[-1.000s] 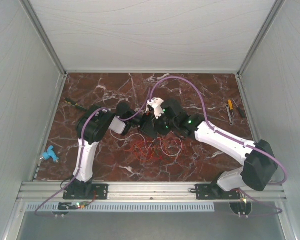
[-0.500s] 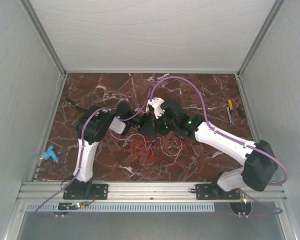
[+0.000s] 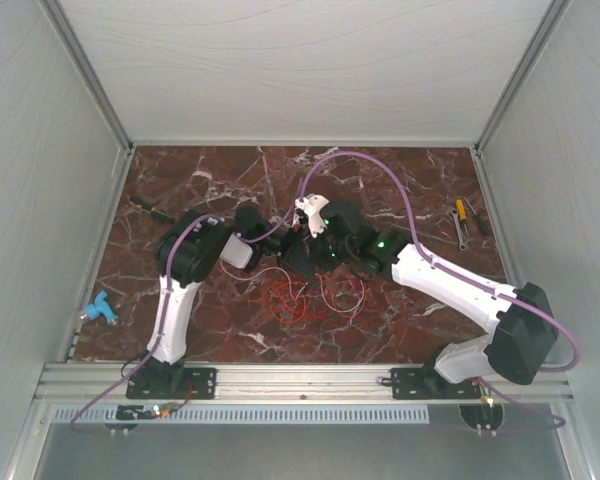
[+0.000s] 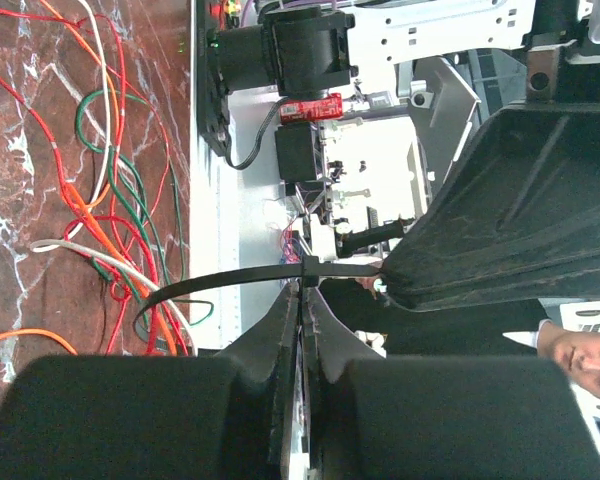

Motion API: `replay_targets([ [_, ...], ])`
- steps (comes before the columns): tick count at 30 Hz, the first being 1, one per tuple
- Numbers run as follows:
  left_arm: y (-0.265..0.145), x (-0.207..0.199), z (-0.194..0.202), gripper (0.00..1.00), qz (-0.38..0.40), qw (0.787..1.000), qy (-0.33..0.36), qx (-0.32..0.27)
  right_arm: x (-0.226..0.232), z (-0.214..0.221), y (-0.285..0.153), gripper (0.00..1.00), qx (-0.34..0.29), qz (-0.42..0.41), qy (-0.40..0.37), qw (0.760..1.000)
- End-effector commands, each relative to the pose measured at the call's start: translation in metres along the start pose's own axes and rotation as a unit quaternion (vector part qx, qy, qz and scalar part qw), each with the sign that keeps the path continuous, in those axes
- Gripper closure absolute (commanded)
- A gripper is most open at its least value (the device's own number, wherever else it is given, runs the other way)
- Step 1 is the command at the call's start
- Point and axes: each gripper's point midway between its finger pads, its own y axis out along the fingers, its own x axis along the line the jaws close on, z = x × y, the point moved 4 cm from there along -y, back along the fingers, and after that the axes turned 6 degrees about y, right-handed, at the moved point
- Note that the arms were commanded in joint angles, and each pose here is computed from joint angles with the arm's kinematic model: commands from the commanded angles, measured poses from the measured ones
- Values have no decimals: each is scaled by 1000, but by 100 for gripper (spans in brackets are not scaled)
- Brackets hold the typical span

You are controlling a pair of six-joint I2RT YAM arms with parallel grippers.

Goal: Zip-tie the wires
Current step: Tie the cable at the center of the board.

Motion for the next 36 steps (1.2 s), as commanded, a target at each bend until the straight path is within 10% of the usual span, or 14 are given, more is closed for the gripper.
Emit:
replay_targets([
  [1, -2, -3, -5, 100, 2, 991, 132, -6, 8, -23, -21, 100, -42, -5, 4, 999],
  [13, -2, 3, -4, 100, 1, 993, 121, -4, 9, -25, -26, 100, -46, -7, 23, 999],
  [15, -2, 3, -4, 100, 1, 993, 120, -3, 3, -19, -22, 67, -36, 2, 34, 999],
  [17, -2, 3, -4, 100, 1, 993, 121, -2, -3, -14, -18, 62, -29, 14, 34, 999],
  [23, -2, 2, -4, 100, 1, 993, 121, -2, -20, -8, -2, 75, 6, 56, 13, 998],
  [36, -2, 1, -5, 100, 1, 992, 123, -1, -15, -2, 14, 71, 25, 35, 13, 999],
])
